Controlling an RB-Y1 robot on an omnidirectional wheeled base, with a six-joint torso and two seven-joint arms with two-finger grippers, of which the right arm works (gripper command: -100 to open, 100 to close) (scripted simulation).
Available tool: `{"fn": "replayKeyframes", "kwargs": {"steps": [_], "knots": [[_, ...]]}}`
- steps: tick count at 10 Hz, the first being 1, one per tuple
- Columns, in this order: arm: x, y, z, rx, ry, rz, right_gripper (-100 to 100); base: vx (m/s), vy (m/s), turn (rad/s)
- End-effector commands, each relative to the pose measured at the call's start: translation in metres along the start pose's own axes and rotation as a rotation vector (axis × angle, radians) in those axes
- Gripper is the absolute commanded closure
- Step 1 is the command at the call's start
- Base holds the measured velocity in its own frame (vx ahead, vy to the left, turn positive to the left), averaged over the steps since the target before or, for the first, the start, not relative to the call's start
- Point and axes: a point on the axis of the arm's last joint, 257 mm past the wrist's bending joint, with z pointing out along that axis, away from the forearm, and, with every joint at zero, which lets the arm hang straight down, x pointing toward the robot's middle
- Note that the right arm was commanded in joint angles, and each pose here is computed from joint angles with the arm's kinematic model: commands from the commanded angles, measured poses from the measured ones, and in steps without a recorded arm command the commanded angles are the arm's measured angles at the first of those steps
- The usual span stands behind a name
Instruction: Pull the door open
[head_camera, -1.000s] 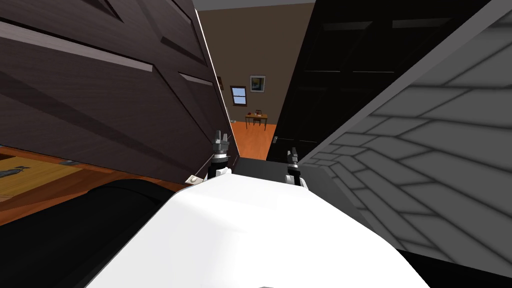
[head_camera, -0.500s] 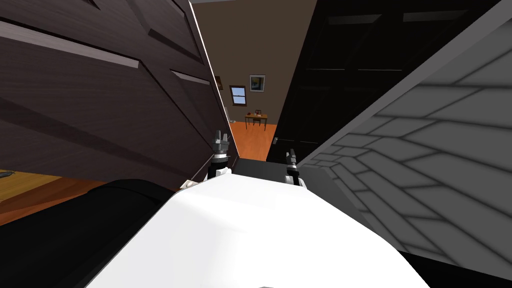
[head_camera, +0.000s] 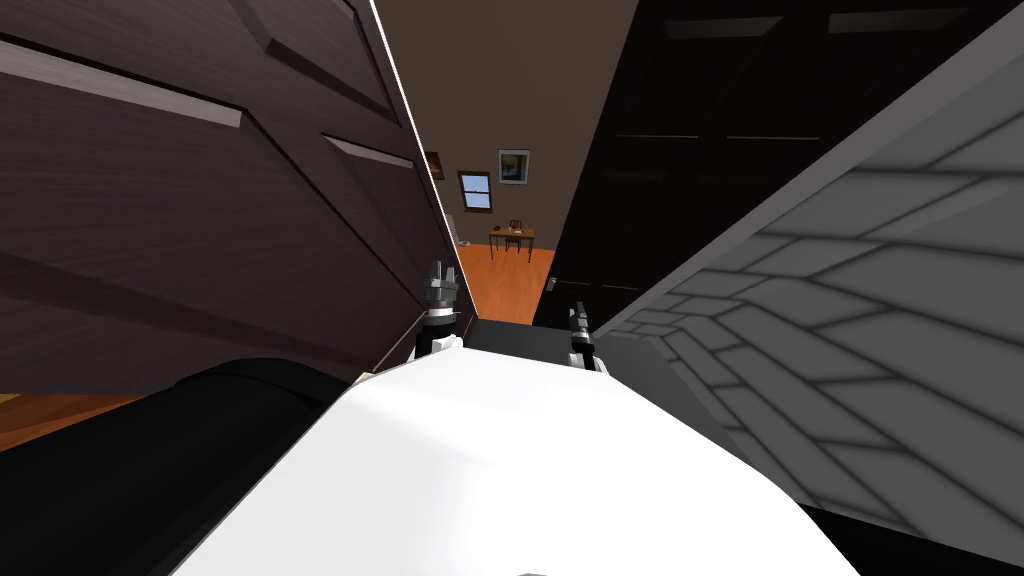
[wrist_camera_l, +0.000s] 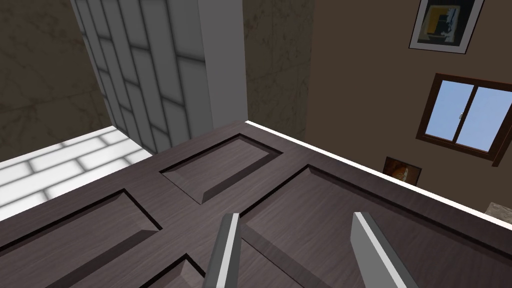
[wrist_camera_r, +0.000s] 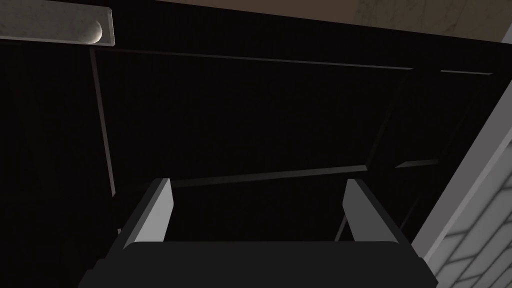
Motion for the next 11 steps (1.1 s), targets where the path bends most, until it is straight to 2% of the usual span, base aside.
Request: {"fn": "replayKeyframes", "kwargs": {"steps": [1,5,7,11], "knots": [[0.000,-0.010,-0.0026,0.022,0.006,0.007,-100,0.109,0.002,-0.008],[0.002,-0.040,-0.0095,0.080,0.019,0.025,-100,0.099,0.011,-0.012],[0.003,-0.047,-0.0113,0.094,0.021,0.030,-100,0.085,0.018,-0.007],[0.006,-0.072,-0.0193,0.146,0.032,0.050,-100,0.080,0.001,-0.009]]}}
